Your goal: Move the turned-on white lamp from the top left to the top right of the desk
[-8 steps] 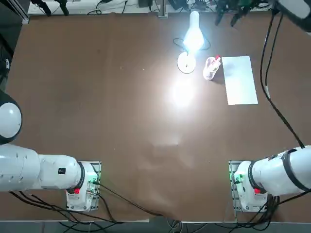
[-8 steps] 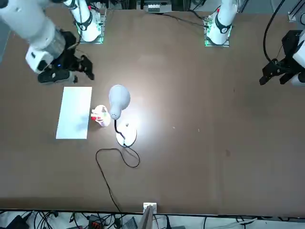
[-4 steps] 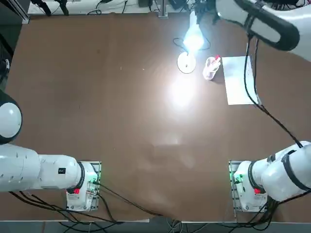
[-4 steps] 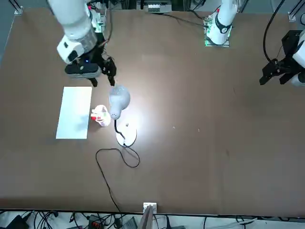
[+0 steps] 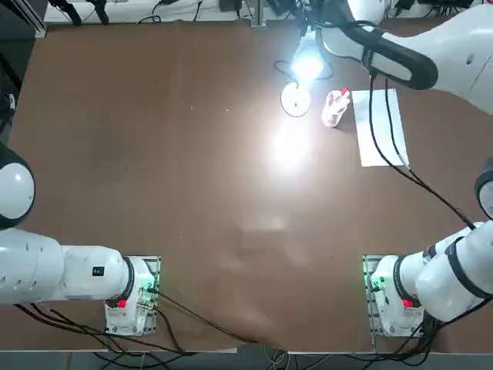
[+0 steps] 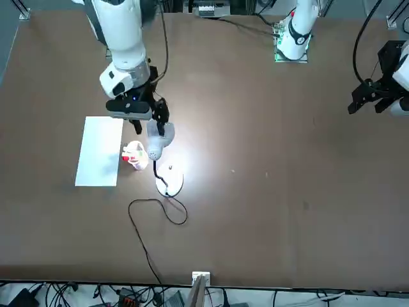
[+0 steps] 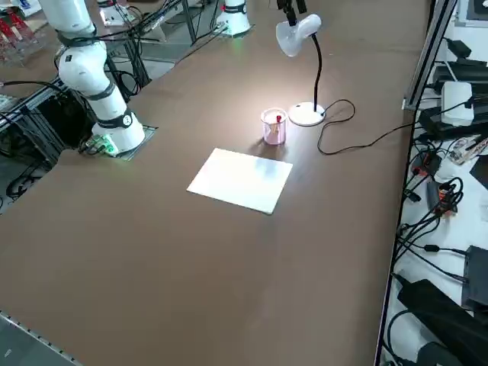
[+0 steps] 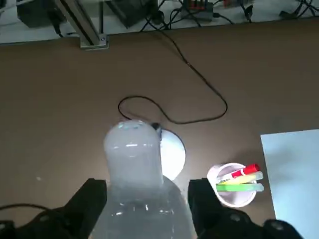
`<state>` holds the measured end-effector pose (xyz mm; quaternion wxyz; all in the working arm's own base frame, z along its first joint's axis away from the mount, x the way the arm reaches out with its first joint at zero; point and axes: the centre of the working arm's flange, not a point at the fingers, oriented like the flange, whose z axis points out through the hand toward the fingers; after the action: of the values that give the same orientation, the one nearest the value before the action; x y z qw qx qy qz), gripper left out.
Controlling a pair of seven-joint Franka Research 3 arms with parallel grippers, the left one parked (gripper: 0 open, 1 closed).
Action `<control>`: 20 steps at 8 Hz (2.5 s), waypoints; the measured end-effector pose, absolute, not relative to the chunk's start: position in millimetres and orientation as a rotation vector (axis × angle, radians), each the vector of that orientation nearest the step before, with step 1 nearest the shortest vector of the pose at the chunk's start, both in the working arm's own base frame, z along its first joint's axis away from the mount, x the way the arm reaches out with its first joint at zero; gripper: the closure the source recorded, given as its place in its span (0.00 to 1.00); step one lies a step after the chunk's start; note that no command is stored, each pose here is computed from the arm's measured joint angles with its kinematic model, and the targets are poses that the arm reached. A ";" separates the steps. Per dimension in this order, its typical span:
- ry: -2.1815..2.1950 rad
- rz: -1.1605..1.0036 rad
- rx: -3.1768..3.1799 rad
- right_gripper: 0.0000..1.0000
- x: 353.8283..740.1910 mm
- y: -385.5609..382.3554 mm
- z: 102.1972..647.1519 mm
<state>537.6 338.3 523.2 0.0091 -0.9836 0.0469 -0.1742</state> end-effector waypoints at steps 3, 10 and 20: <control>0.151 -0.578 -3.059 0.00 546.2 344.1 516.7; 0.114 -0.584 -3.087 0.00 561.7 358.6 486.5; 0.342 -0.709 -2.997 0.27 610.3 304.7 538.6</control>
<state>610.3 304.7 538.6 0.0214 -0.9670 0.1103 -0.2286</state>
